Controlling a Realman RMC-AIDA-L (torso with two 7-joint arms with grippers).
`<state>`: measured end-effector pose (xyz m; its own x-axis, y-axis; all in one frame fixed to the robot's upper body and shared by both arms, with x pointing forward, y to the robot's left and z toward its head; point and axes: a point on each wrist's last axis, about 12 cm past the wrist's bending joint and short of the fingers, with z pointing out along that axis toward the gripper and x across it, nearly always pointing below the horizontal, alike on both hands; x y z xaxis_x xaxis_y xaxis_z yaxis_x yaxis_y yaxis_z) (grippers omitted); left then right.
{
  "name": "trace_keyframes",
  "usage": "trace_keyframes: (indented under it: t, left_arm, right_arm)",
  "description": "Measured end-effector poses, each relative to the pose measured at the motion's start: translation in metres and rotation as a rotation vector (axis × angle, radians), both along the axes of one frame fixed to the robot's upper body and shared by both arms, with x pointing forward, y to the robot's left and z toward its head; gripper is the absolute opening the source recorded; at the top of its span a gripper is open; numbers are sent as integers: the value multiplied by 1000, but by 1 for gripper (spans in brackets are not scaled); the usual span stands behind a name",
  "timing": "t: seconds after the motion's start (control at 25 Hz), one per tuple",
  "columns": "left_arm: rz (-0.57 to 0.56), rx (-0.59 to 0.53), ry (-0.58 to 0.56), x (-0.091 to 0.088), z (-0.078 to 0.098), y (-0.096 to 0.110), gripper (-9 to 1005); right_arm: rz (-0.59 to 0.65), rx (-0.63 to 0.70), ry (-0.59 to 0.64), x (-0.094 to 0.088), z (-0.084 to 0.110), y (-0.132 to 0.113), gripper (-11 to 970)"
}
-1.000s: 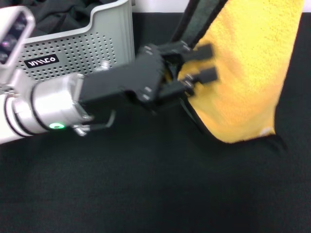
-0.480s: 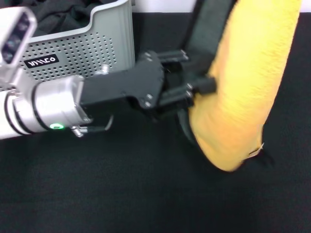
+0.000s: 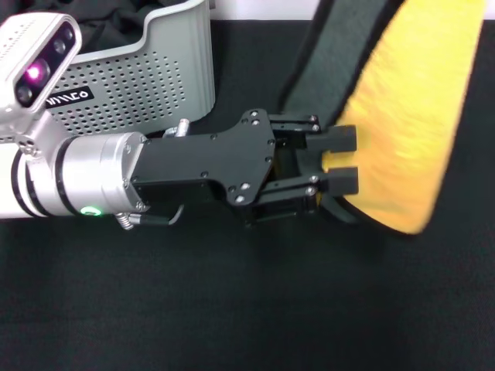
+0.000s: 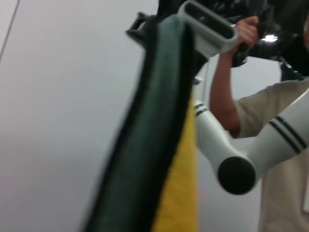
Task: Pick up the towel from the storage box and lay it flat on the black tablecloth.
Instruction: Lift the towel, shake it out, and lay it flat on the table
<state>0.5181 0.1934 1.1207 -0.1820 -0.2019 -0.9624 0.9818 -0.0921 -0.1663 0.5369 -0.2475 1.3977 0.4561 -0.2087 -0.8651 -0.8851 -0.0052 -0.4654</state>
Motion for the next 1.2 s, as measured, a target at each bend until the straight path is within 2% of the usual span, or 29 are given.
trace_keyframes:
  t: [0.28,0.44,0.56,0.8,0.88,0.92,0.96,1.12,1.2]
  left_arm:
    - [-36,-19,-12,-5,1,-2,439]
    - [76,-49,-20,0,-1,6,437]
    - [192,-60,-5,1,-6,20,434]
    - [243,-30,9,5,-11,23,432]
    - [225,8,12,8,-12,18,432]
    - [175,51,13,10,-12,11,431]
    - [175,51,13,10,-12,11,431]
    - [32,106,-3,7,-9,0,430]
    - [-5,102,-14,5,-6,1,430]
  right_arm:
    - [-2,1,-6,1,-1,0,23]
    - [7,-9,-22,0,-2,2,23]
    - [13,-16,-35,-2,0,2,24]
    - [39,-35,-91,-11,5,10,25]
    - [48,-44,-115,-15,6,14,25]
    - [48,-49,-129,-17,6,15,25]
    - [48,-49,-129,-17,6,15,25]
    - [41,-49,-143,-15,7,15,26]
    - [29,-53,-148,-14,6,14,26]
